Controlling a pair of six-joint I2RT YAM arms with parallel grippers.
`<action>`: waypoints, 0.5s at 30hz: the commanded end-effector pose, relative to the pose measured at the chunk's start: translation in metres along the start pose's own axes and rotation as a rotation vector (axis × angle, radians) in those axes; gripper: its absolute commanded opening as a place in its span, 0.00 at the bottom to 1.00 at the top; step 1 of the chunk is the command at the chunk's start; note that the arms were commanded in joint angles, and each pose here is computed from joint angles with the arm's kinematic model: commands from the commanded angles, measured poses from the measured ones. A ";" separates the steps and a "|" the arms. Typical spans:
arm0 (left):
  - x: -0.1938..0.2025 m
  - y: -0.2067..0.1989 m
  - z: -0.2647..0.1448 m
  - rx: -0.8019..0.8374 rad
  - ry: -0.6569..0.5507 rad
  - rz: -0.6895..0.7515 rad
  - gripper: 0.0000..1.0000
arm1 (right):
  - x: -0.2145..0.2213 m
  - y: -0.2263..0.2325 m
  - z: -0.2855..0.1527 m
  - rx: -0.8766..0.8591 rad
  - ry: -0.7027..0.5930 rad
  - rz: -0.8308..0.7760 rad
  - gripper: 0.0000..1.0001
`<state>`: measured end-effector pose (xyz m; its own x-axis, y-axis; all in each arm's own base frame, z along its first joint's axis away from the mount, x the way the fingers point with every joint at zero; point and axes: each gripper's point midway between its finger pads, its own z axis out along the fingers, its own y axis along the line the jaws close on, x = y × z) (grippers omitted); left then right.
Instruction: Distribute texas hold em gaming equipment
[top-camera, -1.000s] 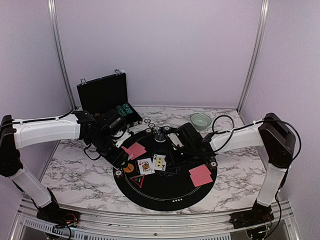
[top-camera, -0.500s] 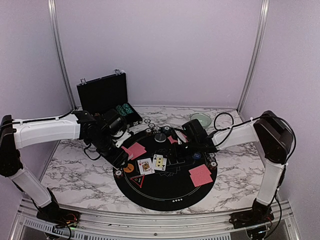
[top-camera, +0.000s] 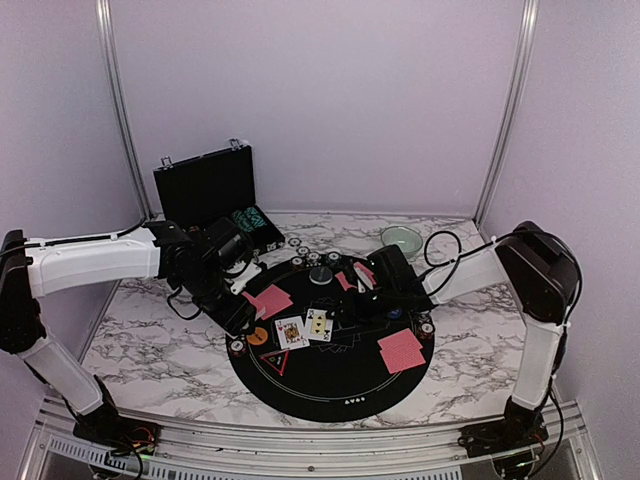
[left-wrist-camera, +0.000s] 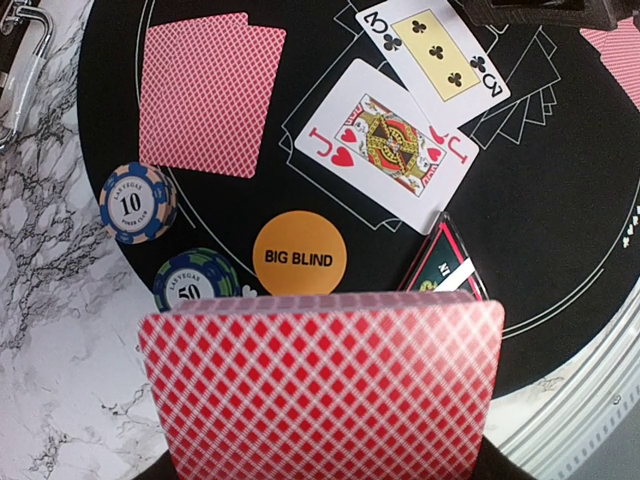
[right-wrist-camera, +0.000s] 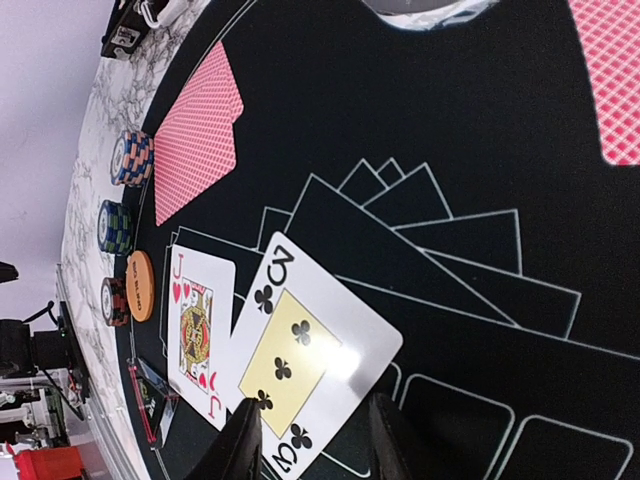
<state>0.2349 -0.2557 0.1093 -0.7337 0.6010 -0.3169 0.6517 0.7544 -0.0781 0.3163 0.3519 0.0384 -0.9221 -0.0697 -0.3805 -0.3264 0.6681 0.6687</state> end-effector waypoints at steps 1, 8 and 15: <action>-0.010 0.000 -0.010 0.010 -0.051 0.002 0.50 | -0.003 -0.006 0.004 -0.020 -0.012 0.030 0.35; -0.010 0.000 -0.010 0.010 -0.052 0.002 0.50 | -0.005 -0.011 0.007 -0.018 -0.015 0.039 0.35; -0.009 0.000 -0.009 0.012 -0.050 0.001 0.50 | -0.009 -0.010 0.013 -0.029 -0.008 0.026 0.35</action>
<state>0.2354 -0.2552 0.1093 -0.7349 0.5996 -0.3169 0.6503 0.7557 -0.0781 0.3229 0.3549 0.0355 -0.9242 -0.0474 -0.3791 -0.3197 0.6390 0.6996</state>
